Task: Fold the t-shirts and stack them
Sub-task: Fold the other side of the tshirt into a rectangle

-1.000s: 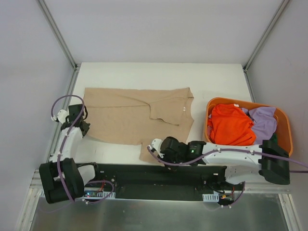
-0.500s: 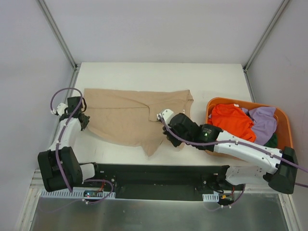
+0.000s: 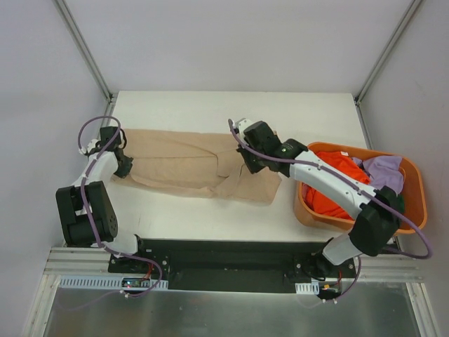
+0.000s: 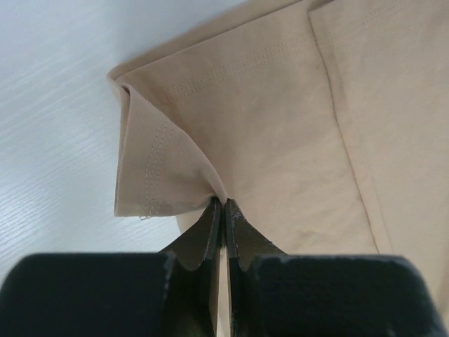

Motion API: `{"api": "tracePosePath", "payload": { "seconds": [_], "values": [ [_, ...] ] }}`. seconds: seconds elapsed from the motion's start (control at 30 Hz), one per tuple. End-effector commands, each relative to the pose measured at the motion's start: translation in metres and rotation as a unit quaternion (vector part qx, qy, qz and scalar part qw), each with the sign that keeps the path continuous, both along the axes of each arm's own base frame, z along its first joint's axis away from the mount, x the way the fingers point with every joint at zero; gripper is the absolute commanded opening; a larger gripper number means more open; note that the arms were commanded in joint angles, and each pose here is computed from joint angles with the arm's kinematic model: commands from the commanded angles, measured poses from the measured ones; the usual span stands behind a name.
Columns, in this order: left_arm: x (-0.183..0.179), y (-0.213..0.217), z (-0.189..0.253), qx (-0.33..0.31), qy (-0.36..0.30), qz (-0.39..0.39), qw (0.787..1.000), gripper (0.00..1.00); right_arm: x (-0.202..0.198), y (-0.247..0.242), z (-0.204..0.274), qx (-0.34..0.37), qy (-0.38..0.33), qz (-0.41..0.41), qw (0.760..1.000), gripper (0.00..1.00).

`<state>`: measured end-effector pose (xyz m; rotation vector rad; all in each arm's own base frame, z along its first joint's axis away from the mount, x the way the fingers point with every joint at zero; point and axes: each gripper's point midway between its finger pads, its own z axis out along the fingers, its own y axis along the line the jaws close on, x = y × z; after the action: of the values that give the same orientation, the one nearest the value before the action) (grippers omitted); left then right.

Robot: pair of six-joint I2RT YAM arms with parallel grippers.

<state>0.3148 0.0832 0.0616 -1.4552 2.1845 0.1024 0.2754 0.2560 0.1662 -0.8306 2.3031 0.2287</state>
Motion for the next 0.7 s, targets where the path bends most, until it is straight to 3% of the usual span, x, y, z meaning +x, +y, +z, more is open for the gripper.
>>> {"api": "tracePosePath", "payload": {
  "seconds": [0.0,0.2,0.43,0.5,0.53,0.57,0.6,0.63,0.67],
  "values": [
    [0.013,0.010,0.016,0.011,-0.012,0.016,1.000,0.00,0.032,0.000,0.019,-0.004,-0.014,0.003,1.000,0.01],
    [0.020,0.011,0.007,0.006,0.011,0.014,1.000,0.00,0.065,-0.006,0.015,-0.020,-0.002,-0.003,1.000,0.01],
    [0.024,0.024,0.002,0.033,0.044,0.017,0.998,0.00,0.123,-0.010,-0.022,-0.047,0.018,-0.020,0.999,0.03],
    [0.025,0.028,0.005,0.042,0.050,0.015,0.998,0.06,0.139,-0.008,-0.029,-0.049,0.019,-0.021,0.998,0.06],
    [0.025,0.030,0.006,0.047,0.054,0.014,0.997,0.22,0.148,-0.009,-0.031,-0.053,0.015,-0.027,0.998,0.09],
    [0.026,0.032,0.009,0.053,0.055,0.016,0.997,0.46,0.157,-0.009,-0.032,-0.056,0.012,-0.035,0.998,0.15],
    [0.026,0.033,0.012,0.056,0.056,0.014,0.997,0.89,0.165,-0.011,-0.034,-0.063,0.009,-0.046,0.997,0.28],
    [0.027,0.033,0.018,0.057,0.052,0.009,0.997,0.99,0.171,-0.010,-0.031,-0.064,0.002,-0.056,0.996,0.47],
    [0.028,0.032,0.022,0.056,0.048,0.001,0.997,0.99,0.173,-0.009,-0.028,-0.061,0.003,-0.066,0.996,0.60]
  ]
}}
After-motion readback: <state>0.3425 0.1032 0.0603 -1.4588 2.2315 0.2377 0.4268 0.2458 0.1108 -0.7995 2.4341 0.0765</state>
